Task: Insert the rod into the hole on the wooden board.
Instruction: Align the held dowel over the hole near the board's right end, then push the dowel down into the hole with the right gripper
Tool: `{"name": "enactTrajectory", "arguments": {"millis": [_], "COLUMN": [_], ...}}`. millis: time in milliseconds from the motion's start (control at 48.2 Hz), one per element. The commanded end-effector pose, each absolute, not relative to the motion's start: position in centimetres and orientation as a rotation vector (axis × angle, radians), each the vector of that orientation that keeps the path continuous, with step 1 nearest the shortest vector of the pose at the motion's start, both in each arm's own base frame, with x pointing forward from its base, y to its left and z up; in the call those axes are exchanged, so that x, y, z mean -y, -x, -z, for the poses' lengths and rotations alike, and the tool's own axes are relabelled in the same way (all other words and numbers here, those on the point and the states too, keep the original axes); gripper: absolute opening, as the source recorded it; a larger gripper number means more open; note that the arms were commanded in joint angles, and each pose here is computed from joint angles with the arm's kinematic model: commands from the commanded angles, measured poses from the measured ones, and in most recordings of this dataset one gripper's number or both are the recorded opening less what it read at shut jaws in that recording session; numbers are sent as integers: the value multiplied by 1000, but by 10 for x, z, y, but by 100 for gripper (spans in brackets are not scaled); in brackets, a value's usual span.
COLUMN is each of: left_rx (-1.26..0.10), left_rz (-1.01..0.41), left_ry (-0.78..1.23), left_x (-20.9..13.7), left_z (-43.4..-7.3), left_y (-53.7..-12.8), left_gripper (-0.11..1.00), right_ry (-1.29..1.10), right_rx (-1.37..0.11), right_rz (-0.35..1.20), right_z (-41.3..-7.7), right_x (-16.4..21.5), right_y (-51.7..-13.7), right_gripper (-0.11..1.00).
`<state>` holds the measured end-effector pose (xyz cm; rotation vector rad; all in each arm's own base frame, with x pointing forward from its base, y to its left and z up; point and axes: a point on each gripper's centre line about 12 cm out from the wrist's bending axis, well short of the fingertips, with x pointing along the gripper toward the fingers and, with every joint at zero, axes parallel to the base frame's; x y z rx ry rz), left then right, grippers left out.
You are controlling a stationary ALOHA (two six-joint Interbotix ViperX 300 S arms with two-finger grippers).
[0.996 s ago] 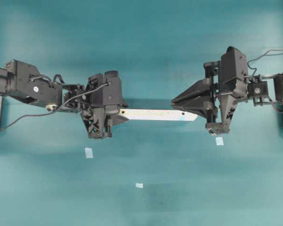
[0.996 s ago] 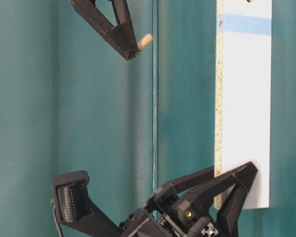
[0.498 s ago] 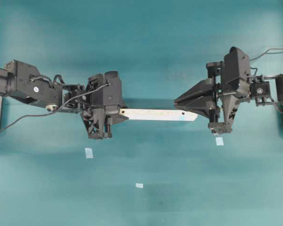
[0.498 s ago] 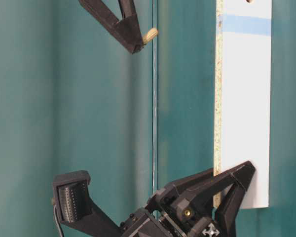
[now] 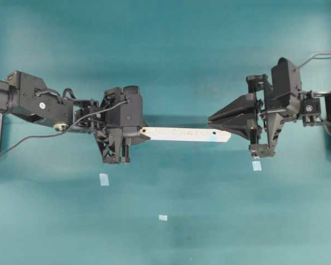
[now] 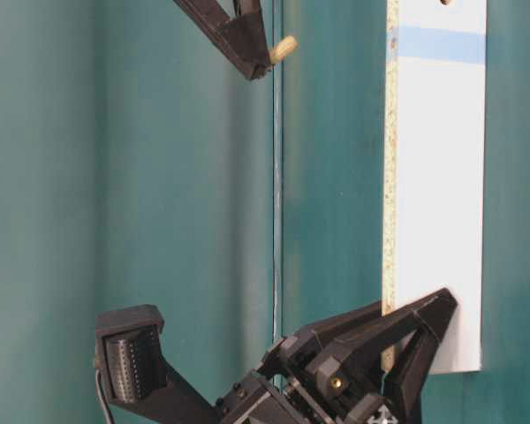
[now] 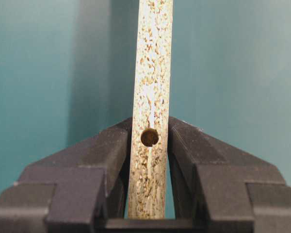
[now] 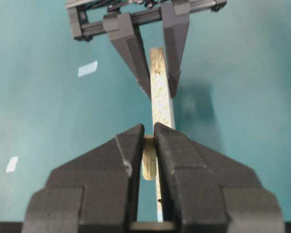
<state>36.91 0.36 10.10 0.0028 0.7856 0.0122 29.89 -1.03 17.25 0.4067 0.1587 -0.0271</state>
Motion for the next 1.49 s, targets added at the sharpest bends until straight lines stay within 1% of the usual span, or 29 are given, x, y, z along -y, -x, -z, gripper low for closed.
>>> {"name": "enactTrajectory", "arguments": {"millis": [0, 249, 747, 976, 1474], "left_rx": [-763, -764, -769, -796, -796], "left_rz": [-12, -12, -13, -11, -12], "left_ry": [-4, -3, 0, 1, 3], "left_x": [-4, -4, -4, -3, -3], "left_z": [-108, -108, -107, -106, -106], "left_y": [-372, -373, -372, -370, -370], "left_gripper": [32, 32, 32, 32, 32], "right_ry": [-405, -409, -402, -400, -377], "right_rx": [-106, -58, -105, -118, -121], "right_rz": [35, 48, 42, 43, 40], "right_z": [-176, -162, -140, -130, -127], "right_x": [13, 15, 10, 10, 9], "right_y": [-302, -298, -292, -293, -297], "right_gripper": [11, 11, 11, 11, 11]}}
